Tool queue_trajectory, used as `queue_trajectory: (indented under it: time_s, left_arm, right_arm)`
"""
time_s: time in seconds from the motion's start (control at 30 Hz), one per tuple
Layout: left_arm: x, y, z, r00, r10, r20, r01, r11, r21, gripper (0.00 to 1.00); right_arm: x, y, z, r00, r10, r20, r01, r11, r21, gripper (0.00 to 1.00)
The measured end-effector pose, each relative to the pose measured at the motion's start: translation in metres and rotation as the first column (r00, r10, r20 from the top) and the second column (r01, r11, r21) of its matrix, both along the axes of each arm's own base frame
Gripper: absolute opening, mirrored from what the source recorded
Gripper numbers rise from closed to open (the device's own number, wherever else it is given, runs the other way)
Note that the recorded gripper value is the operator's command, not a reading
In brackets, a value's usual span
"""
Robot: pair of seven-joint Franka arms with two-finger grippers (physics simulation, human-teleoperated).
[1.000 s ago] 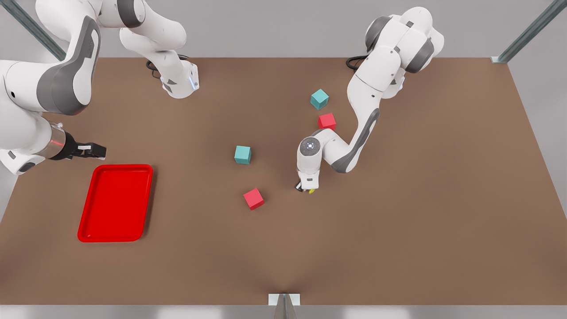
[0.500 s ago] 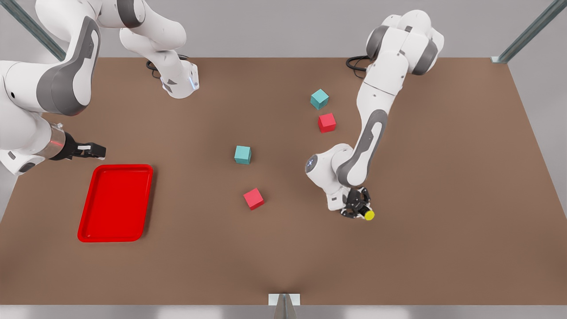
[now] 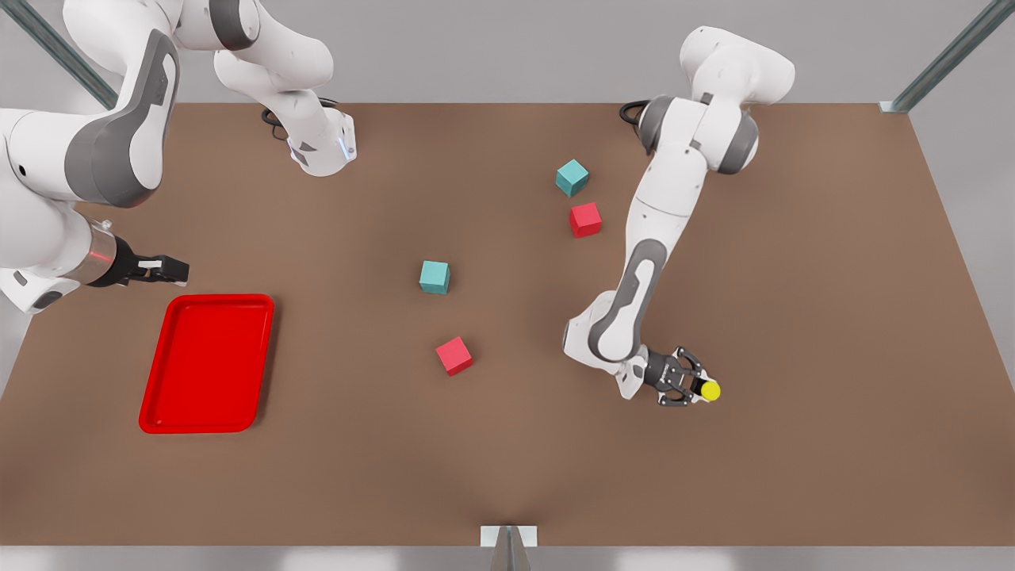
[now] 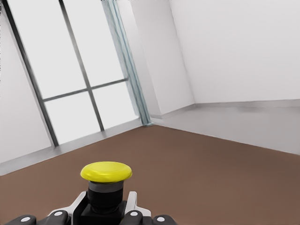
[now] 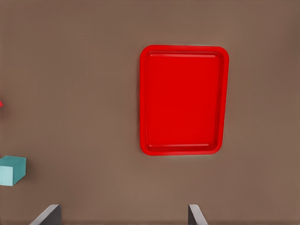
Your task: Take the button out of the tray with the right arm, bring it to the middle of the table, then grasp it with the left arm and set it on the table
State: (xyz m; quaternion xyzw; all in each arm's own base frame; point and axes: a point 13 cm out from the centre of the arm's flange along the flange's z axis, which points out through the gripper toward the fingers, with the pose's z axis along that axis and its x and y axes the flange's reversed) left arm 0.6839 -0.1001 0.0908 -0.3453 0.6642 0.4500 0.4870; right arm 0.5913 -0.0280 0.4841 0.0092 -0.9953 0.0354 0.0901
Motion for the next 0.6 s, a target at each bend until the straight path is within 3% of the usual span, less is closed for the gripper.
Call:
queue_trajectory:
  time_s: [0.33, 0.37, 0.4, 0.43, 0.47, 0.6]
  left_arm:
    - [0.006, -0.007, -0.03, 0.99, -0.017, 0.14, 0.027, 0.997, -0.073, 0.41]
    - [0.007, -0.007, -0.031, 0.988, -0.017, 0.151, 0.029, 0.996, -0.079, 0.5]
    - [0.008, -0.008, -0.032, 0.987, -0.019, 0.162, 0.033, 0.996, -0.083, 0.67]
    - [0.008, -0.008, -0.032, 0.985, -0.022, 0.173, 0.038, 0.996, -0.086, 0.93]
    - [0.009, -0.008, -0.033, 0.983, -0.026, 0.182, 0.042, 0.995, -0.087, 0.98]
    - [0.011, -0.01, -0.033, 0.976, -0.03, 0.218, 0.053, 0.994, -0.097, 0.98]
  right_arm:
    - [0.0, 0.001, 0.0, 1.0, 0.003, 0.0, -0.003, 1.0, 0.001, 1.0]
    - [0.0, 0.001, 0.0, 1.0, 0.003, 0.0, -0.003, 1.0, 0.002, 1.0]
    - [0.0, 0.001, 0.0, 1.0, 0.003, 0.0, -0.003, 1.0, 0.002, 1.0]
    - [0.0, 0.001, 0.0, 1.0, 0.003, 0.0, -0.003, 1.0, 0.002, 1.0]
    - [0.0, 0.001, 0.0, 1.0, 0.003, 0.0, -0.003, 1.0, 0.003, 1.0]
    - [-0.001, -0.001, 0.001, 1.0, -0.001, 0.001, 0.001, 1.0, 0.003, 1.0]
